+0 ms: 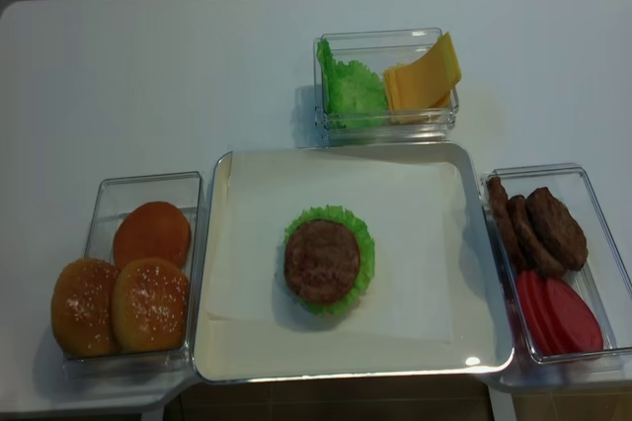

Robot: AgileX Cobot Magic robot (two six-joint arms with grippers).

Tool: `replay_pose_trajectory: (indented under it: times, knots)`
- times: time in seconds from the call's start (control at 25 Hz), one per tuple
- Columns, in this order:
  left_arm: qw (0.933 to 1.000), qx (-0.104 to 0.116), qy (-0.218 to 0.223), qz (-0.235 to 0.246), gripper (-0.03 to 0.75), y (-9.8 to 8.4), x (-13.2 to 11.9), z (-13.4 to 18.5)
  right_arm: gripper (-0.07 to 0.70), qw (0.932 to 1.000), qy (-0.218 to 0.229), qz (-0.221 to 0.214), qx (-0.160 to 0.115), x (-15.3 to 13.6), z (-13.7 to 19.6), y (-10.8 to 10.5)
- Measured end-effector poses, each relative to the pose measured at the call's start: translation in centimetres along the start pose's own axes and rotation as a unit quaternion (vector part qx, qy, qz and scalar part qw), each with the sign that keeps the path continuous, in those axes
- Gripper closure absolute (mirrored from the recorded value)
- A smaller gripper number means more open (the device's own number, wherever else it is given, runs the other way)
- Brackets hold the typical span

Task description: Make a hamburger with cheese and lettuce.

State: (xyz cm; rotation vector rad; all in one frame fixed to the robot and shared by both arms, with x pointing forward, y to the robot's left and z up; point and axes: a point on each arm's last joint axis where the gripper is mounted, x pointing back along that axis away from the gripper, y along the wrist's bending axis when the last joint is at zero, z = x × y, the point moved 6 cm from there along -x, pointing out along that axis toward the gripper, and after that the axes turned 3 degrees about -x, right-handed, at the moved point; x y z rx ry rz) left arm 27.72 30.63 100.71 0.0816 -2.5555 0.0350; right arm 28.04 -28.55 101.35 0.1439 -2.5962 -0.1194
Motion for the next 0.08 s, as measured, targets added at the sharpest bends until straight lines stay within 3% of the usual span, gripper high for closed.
replay_pose_trajectory:
  times: [0.08]
  knots:
    - [1.0000,0.000,0.000,0.000,0.347,0.00,0.00,0.00,0.171,1.0000,0.000,0.000,-0.002,0.00,0.00,0.00]
